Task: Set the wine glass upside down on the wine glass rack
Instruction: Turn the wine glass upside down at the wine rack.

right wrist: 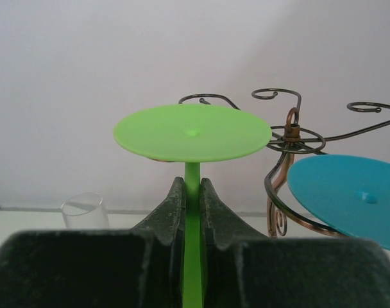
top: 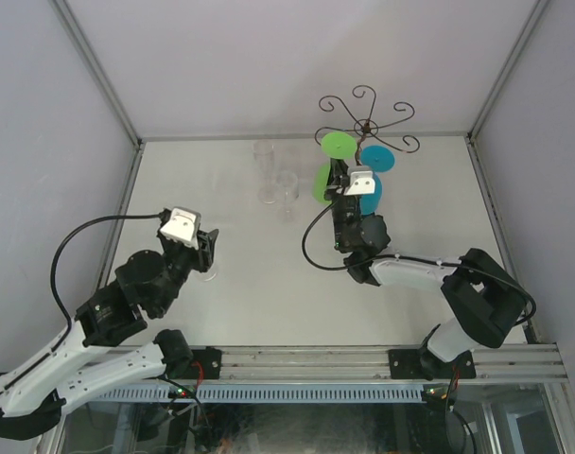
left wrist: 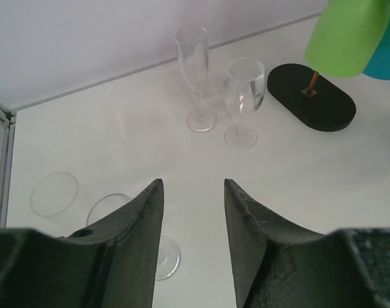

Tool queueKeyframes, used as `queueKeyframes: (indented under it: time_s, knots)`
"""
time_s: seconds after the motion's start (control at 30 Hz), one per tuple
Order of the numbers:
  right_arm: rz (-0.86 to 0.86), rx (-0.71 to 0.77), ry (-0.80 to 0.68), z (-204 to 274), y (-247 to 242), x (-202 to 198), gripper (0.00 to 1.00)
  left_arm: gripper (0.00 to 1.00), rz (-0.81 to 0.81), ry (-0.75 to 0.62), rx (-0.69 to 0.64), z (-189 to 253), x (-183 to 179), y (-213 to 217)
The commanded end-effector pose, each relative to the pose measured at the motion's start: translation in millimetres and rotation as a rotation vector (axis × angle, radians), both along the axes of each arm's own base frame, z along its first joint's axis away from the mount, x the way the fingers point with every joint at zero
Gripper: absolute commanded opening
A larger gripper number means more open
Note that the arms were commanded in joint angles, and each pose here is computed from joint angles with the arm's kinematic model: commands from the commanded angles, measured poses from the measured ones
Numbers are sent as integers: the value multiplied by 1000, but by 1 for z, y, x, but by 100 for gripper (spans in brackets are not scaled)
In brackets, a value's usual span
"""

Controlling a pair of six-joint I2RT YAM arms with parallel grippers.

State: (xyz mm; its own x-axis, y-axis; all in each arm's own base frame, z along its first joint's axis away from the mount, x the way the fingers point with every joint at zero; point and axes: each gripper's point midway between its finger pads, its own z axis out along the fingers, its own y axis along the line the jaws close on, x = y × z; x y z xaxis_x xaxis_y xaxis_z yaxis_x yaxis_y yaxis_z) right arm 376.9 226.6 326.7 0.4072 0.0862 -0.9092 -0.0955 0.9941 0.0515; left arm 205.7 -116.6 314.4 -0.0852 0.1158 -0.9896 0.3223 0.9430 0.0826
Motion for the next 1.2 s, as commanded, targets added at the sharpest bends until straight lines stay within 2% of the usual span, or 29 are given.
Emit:
queueKeyframes:
  time_s: [0.0,0.77,1.17]
  knots:
    - [-2,86,-62,26,-9,2,0,47,-15,21,-6,-8,3,-7]
    - [-3,70,3,9,0,46,0,46,-16,38,-5,-13,8,-6]
    - [56,44,28,4,16,61,0,46,-23,48,-2,-16,11,-8]
